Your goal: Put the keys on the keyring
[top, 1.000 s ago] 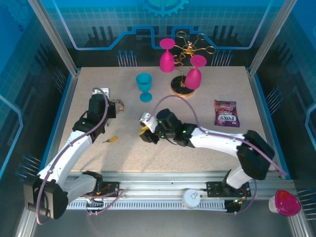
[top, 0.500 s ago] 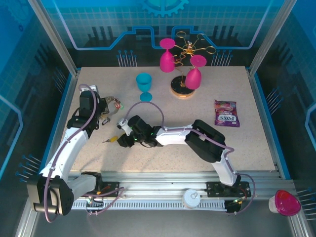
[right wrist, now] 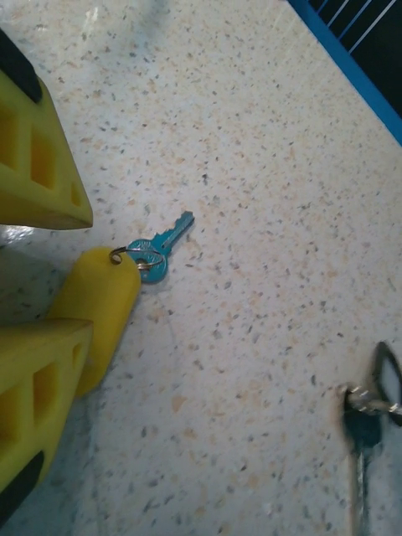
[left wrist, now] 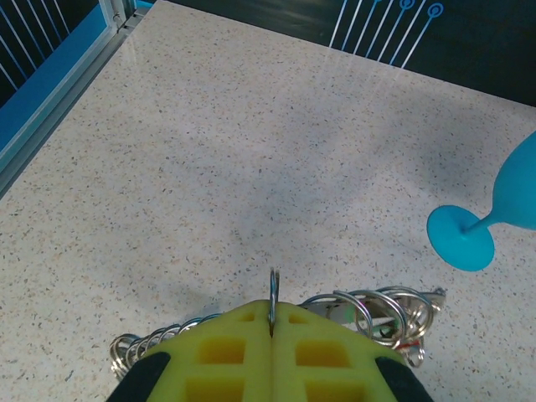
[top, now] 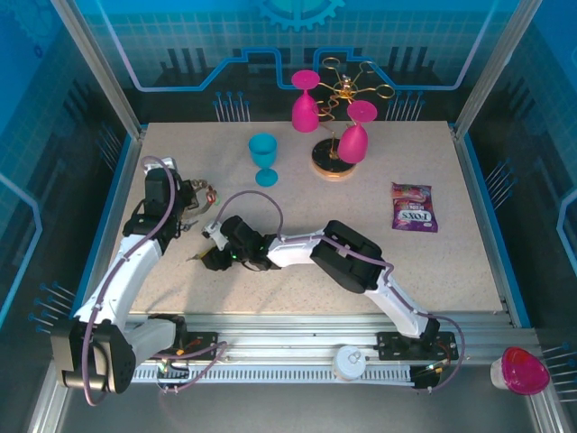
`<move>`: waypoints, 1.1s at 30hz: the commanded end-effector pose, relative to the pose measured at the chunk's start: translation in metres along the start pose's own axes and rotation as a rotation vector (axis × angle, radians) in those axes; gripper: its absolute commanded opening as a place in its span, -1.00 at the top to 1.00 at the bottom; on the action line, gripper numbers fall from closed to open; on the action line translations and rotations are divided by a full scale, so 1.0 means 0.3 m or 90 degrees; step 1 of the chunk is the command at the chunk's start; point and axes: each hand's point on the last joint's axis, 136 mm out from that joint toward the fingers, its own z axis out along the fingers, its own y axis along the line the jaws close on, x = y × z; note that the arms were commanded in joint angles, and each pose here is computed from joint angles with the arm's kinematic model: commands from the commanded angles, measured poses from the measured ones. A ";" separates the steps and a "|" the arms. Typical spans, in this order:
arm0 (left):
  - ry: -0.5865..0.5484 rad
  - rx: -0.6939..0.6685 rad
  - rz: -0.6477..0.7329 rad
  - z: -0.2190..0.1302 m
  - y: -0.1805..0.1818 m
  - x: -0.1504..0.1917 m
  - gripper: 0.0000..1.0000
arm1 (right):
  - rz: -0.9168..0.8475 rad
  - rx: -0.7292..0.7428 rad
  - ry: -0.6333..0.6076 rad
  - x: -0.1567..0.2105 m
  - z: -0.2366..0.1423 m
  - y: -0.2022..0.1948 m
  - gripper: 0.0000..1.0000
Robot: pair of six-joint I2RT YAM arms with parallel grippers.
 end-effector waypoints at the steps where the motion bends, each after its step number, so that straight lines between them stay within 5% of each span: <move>1: -0.042 0.021 -0.022 -0.020 -0.012 -0.050 1.00 | -0.013 -0.032 -0.008 -0.002 0.036 0.046 0.29; 33: -0.044 0.032 -0.019 -0.014 -0.017 -0.040 1.00 | -0.093 0.036 -0.101 -0.118 0.003 0.087 0.07</move>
